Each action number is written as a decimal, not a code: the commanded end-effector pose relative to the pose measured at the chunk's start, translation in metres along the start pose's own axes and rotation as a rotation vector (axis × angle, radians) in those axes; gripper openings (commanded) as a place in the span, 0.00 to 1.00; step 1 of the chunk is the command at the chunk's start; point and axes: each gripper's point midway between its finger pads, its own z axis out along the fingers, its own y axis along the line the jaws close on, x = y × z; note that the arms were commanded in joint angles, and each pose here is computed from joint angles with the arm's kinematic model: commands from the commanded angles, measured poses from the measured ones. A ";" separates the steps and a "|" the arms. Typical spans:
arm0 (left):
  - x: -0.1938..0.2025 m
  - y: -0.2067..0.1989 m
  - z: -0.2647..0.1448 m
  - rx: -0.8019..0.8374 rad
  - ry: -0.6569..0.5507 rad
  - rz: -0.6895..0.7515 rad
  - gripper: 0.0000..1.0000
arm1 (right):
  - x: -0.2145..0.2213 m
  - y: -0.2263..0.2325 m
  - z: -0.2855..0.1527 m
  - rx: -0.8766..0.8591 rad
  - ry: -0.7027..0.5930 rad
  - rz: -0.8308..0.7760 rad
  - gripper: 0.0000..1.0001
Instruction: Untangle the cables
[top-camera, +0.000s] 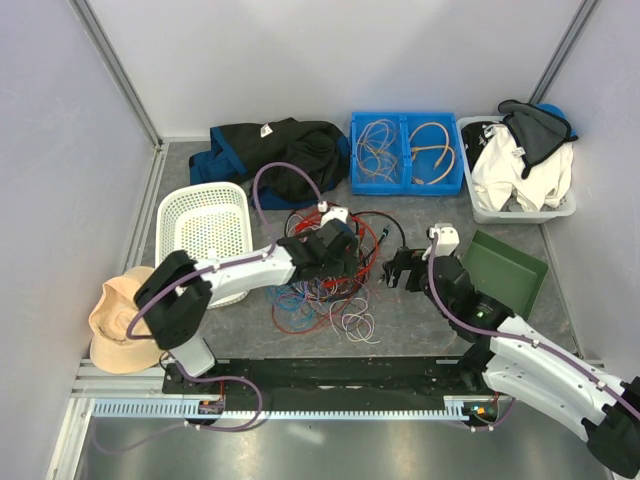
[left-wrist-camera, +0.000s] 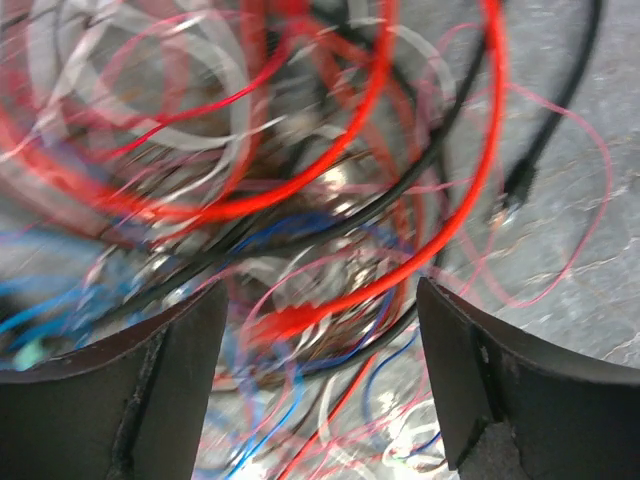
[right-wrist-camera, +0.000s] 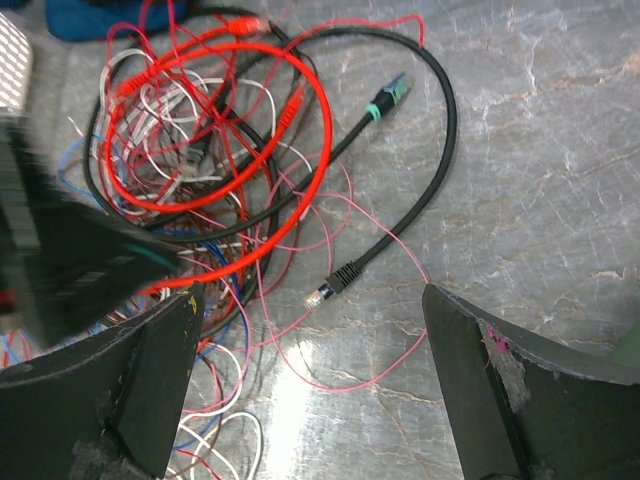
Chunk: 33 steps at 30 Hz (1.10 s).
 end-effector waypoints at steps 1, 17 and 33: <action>-0.018 -0.037 0.010 0.105 -0.005 0.088 0.81 | -0.018 0.004 -0.006 -0.015 -0.065 0.025 0.98; 0.014 -0.036 0.048 0.093 0.085 0.181 0.59 | -0.017 0.000 -0.009 -0.003 -0.069 0.023 0.98; -0.035 -0.050 -0.022 0.184 -0.092 0.241 0.33 | -0.036 0.009 -0.016 -0.032 -0.104 0.052 0.98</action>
